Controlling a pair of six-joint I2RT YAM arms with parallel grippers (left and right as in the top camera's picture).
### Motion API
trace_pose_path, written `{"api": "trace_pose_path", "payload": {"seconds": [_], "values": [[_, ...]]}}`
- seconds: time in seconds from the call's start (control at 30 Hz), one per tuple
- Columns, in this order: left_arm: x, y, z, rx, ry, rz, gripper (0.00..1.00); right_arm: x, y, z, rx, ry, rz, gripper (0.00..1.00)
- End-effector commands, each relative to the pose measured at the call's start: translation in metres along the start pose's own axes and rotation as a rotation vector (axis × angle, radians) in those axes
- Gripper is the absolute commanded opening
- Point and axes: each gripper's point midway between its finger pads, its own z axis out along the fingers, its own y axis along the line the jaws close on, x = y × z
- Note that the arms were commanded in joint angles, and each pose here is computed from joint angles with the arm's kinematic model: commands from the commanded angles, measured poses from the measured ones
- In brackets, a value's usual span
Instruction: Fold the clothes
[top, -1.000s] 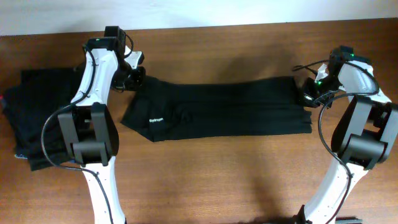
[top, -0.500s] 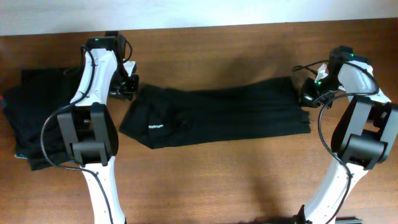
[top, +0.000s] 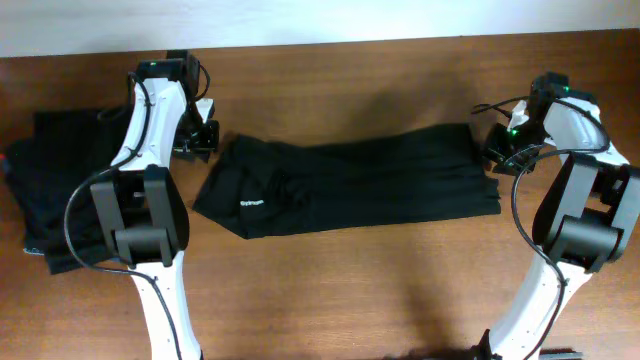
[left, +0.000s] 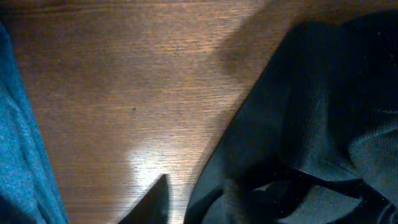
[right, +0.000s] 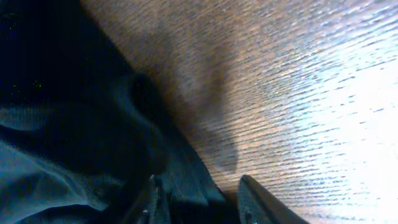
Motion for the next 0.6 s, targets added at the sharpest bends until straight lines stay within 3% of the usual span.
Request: {"api": "trace_pose_path", "payload": {"seconds": [0.0, 0.23, 0.4, 0.57], "values": [[-0.001, -0.008, -0.023, 0.069, -0.042, -0.011, 0.40, -0.001, -0.002, -0.006, 0.010, -0.016, 0.000, 0.50], [0.002, -0.020, -0.019, 0.137, -0.028, -0.010, 0.50, 0.000, -0.002, -0.006, 0.011, -0.011, 0.002, 0.52], [-0.006, -0.052, -0.017, 0.323, -0.073, 0.063, 0.51, 0.000, -0.002, -0.006, 0.011, -0.012, 0.001, 0.52], [-0.009, -0.054, -0.011, 0.332, -0.086, 0.065, 0.56, 0.001, -0.002, -0.006, 0.011, -0.009, 0.002, 0.53]]}}
